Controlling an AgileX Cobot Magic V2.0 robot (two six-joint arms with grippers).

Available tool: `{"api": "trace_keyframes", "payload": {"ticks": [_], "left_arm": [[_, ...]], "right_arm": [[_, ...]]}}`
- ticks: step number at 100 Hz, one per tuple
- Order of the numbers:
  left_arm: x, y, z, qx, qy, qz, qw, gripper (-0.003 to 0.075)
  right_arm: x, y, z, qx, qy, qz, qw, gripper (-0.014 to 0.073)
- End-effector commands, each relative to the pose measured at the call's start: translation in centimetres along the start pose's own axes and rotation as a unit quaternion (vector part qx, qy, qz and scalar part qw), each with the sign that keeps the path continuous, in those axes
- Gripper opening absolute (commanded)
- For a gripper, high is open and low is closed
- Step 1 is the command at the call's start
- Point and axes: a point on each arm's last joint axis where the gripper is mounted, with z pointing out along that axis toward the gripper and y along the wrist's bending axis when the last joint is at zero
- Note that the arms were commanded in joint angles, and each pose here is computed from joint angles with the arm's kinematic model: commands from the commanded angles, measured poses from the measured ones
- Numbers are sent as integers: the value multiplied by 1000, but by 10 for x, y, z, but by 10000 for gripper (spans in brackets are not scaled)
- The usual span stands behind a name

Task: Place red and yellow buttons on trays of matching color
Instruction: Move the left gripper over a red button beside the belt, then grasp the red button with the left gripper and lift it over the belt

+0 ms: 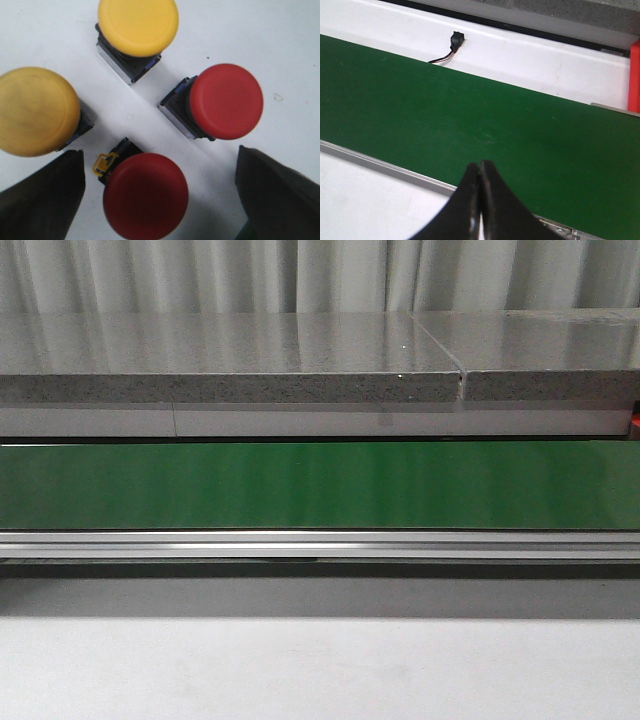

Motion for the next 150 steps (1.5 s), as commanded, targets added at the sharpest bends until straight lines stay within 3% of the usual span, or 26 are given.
{"api": "trace_keyframes", "payload": {"ticks": [1, 40, 83, 99, 123, 150], "left_arm": [[-15, -7, -19, 19, -40, -9, 999, 608], [-15, -7, -18, 19, -40, -9, 999, 585], [-15, -7, -18, 18, -37, -9, 999, 188], [-14, -7, -19, 17, -32, -9, 999, 95], [-17, -11, -45, 20, -28, -1, 999, 60], [-15, -18, -119, 46, -79, 23, 996, 60]], "right_arm": [[-12, -1, -6, 13, -38, 0, 999, -67], [-12, -1, -6, 13, -38, 0, 999, -67], [-12, -1, -6, 13, -38, 0, 999, -67], [-12, -1, -6, 13, -38, 0, 999, -67], [-12, -1, -6, 13, -38, 0, 999, -67], [-12, -1, -6, 13, -38, 0, 999, -67]]}}
